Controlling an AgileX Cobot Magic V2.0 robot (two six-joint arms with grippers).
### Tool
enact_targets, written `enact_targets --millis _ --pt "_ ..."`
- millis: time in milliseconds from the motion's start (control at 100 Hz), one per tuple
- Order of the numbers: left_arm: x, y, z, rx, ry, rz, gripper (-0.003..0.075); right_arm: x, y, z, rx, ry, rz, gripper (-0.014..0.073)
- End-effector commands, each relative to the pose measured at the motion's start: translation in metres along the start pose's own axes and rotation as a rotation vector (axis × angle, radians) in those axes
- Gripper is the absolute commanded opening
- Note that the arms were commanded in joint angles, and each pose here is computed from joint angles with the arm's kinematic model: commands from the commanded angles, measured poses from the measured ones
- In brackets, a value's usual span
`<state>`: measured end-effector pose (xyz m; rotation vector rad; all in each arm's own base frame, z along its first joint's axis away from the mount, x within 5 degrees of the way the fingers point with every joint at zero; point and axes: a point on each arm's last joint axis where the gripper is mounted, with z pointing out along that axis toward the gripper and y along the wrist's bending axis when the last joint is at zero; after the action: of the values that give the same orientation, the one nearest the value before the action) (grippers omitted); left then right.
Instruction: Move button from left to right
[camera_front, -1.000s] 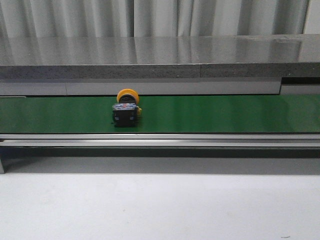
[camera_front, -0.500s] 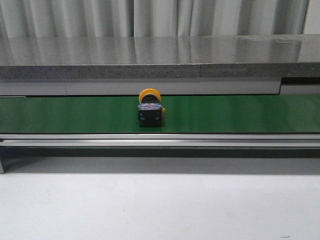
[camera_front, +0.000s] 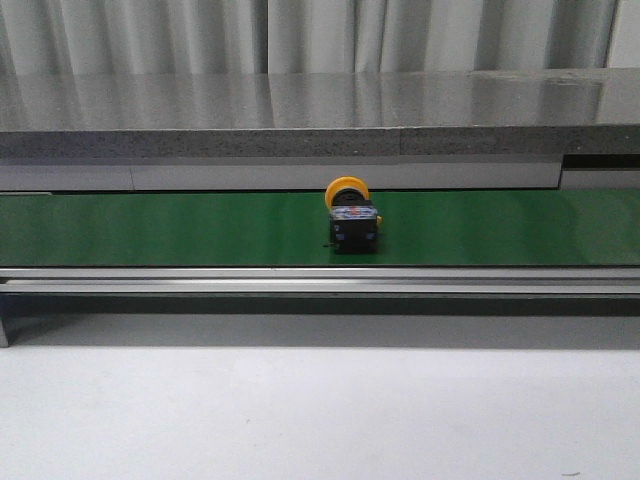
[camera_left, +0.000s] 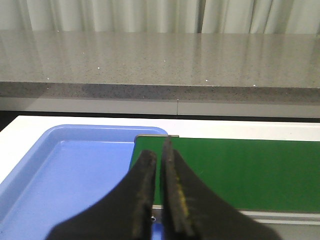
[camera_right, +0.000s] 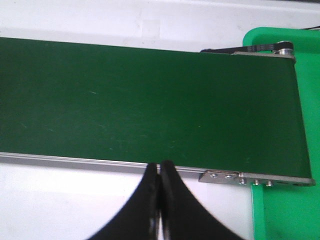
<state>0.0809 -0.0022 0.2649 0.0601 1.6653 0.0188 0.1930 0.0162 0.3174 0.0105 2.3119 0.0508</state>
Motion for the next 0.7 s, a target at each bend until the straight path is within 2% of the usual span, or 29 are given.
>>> enact_targets --millis 0,90,160,210,330,400,480,690 --pt "-0.0154 0.0017 -0.0011 -0.013 -0.098 -0.013 0.0005 -0.0162 0.0017 -0.001 -0.007 -0.06 -0.009 -0.0068" --pt "-0.0154 0.0017 -0.0011 -0.013 -0.098 -0.013 0.0005 -0.0169 0.0021 0.0034 -0.007 -0.054 -0.01 -0.0052" --pt "-0.0154 0.0017 -0.0011 -0.013 -0.098 -0.013 0.0005 -0.0172 0.0022 0.0043 -0.008 -0.056 -0.01 0.001" --pt "-0.0154 0.0017 -0.0011 -0.013 -0.098 -0.013 0.0005 -0.0176 0.0023 0.0049 -0.009 -0.058 -0.008 0.0087" --pt "-0.0154 0.0017 -0.0011 -0.013 -0.098 -0.013 0.0005 -0.0183 0.0025 0.0048 -0.011 -0.066 -0.008 0.0339" --pt "-0.0154 0.0017 -0.0011 -0.013 -0.098 -0.013 0.0005 -0.0185 0.0025 0.0048 -0.012 -0.069 -0.008 0.0437" --pt "-0.0154 0.0017 -0.0011 -0.013 -0.098 -0.013 0.0005 -0.0188 0.0031 0.0048 -0.018 -0.071 0.001 0.0479" --pt "-0.0154 0.0017 -0.0011 -0.013 -0.098 -0.013 0.0005 -0.0241 0.0076 0.0061 -0.067 -0.104 0.065 0.0477"
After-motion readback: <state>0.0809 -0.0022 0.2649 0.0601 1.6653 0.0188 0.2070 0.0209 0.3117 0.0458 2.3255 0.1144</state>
